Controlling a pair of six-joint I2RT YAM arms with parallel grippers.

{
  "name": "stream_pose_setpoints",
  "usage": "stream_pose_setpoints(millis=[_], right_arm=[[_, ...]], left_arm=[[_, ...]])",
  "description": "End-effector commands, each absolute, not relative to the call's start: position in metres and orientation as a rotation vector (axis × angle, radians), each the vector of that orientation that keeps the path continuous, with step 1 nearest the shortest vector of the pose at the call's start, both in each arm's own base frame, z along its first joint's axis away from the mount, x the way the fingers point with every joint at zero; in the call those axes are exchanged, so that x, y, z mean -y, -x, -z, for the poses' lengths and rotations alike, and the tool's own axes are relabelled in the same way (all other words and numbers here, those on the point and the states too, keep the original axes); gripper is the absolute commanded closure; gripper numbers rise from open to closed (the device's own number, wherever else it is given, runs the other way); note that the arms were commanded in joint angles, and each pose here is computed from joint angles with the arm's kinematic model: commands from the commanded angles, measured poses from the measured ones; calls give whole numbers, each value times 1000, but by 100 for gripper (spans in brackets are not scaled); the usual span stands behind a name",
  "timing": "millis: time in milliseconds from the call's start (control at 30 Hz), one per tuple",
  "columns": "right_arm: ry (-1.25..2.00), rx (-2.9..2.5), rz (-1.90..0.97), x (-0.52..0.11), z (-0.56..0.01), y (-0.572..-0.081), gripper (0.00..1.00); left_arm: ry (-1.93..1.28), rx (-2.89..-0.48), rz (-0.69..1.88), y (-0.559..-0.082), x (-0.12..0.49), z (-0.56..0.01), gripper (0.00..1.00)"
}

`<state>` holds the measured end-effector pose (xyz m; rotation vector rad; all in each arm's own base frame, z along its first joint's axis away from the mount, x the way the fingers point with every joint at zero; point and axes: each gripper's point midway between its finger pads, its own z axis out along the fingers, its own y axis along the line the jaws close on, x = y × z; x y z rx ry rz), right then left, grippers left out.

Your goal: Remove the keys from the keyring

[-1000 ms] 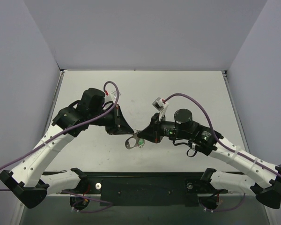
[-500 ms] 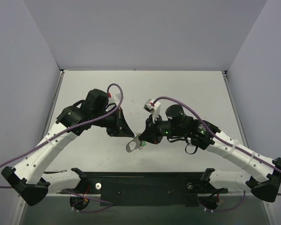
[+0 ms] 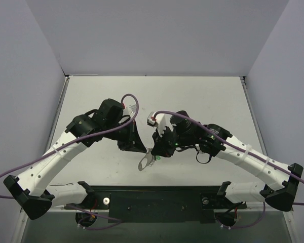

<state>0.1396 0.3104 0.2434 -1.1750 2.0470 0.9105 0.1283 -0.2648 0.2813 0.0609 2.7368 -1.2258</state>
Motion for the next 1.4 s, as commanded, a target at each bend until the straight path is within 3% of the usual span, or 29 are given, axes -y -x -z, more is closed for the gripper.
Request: stream_pose_setpoints(millis=[0, 667, 1367], right_arm=[[1253, -2143, -697, -281, -219, -143, 100], [1214, -1989, -362, -277, -229, -175, 100], [962, -1943, -332, -266, -239, -190, 100]], left_arm=[[-128, -2790, 1216, -110, 258, -281, 100], [-136, -2846, 1249, -100, 262, -261, 100], [-119, -2819, 1221, -102, 264, -257, 100]])
